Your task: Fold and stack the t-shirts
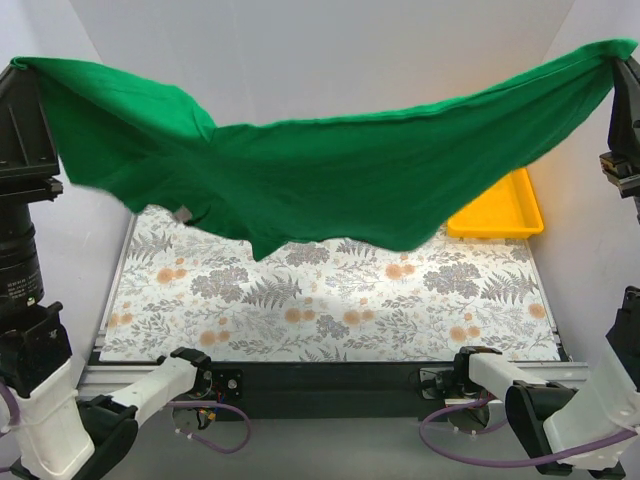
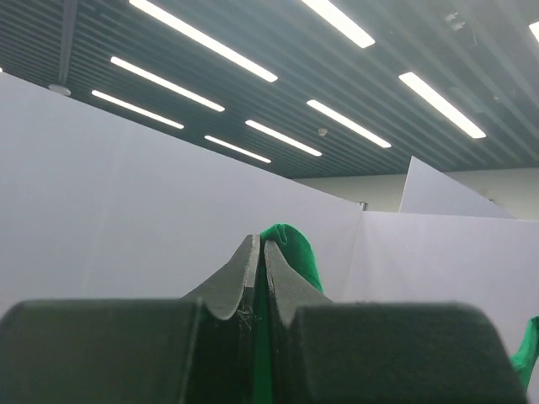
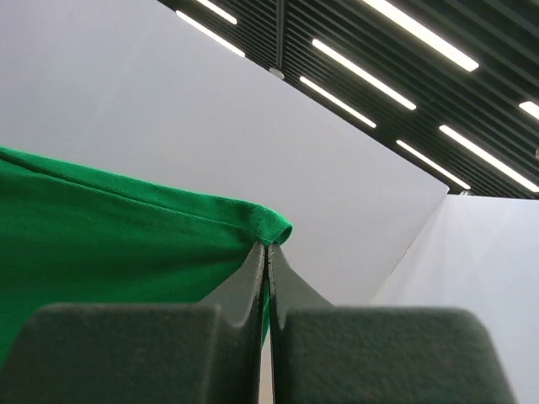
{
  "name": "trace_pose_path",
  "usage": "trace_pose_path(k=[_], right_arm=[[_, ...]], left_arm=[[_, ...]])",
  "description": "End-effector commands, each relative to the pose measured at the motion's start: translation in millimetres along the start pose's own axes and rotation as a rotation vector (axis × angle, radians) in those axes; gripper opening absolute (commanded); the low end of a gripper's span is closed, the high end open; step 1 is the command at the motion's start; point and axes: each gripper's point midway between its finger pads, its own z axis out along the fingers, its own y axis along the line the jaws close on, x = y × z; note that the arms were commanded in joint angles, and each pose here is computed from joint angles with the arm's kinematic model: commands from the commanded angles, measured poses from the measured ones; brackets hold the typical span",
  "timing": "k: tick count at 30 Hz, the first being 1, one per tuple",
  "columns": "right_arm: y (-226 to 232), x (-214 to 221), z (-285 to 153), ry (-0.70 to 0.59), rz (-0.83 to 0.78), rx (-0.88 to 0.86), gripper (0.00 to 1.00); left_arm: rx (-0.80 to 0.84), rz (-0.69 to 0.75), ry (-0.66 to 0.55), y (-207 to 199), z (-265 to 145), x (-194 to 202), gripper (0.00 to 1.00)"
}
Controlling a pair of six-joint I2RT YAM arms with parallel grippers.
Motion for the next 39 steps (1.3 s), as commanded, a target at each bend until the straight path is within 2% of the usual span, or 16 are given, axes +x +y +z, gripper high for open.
trace_pose_path(k=[1,5,8,11,15,16,17,18,19,20,23,24,26,28,34,39], right_arm=[[-3.5,44.6,20.2,0.085,0.028,0.017,0.01],[21.2,117.6,36.4,0.214,0.097,-0.073,0.01],[75.1,227.9,32.3,0.400,0.223,-0.214,0.01],[144.8,345.6,5.3,0.577,0.382,-0.350,0.01],[213.6,455.6,-25.2,0.679,0.502,-0.446,0.01],[230.2,477.6,-39.2,0.722,0.530,-0.465,0.01],[268.5,553.2,-53.0,0.818,0.566,-0.511,0.01],[277.0,583.0,-52.5,0.864,0.587,-0.509,0.01],[281.0,582.2,-52.6,0.869,0.588,-0.515,0.01],[285.7,585.6,-37.7,0.856,0.586,-0.521,0.01],[302.5,631.2,-41.8,0.947,0.588,-0.498,0.01],[303.2,644.1,-34.4,0.956,0.584,-0.483,0.01],[299.2,658.8,-30.3,0.985,0.565,-0.443,0.01],[295.4,672.2,-24.0,1.004,0.555,-0.408,0.01],[294.3,678.0,-16.8,1.005,0.564,-0.395,0.01],[284.0,674.1,-18.1,1.015,0.534,-0.366,0.01]], left_arm=[[-0.064,0.024,0.097,24.7,14.8,53.1,0.00],[-0.162,0.072,0.261,65.7,11.2,139.2,0.00],[-0.263,0.128,0.437,117.2,-19.1,246.4,0.00],[-0.321,0.165,0.645,164.7,-74.2,366.8,0.00],[-0.450,0.182,0.888,237.2,-157.3,488.5,0.00],[-0.468,0.182,0.926,247.0,-168.4,504.4,0.00],[-0.572,0.186,1.110,297.6,-219.8,571.1,0.00],[-0.612,0.173,1.167,314.4,-231.3,591.7,0.00],[-0.606,0.168,1.140,313.2,-218.0,589.0,0.00],[-0.649,0.169,1.211,330.9,-242.1,606.7,0.00],[-0.675,0.158,1.218,350.1,-233.0,619.6,0.00],[-0.708,0.162,1.259,363.9,-249.2,628.8,0.00],[-0.704,0.164,1.247,373.5,-237.7,632.9,0.00],[-0.736,0.150,1.289,387.3,-252.8,640.6,0.00],[-0.725,0.103,1.300,393.2,-254.2,645.3,0.00],[-0.685,0.111,1.215,385.5,-220.8,617.0,0.00]])
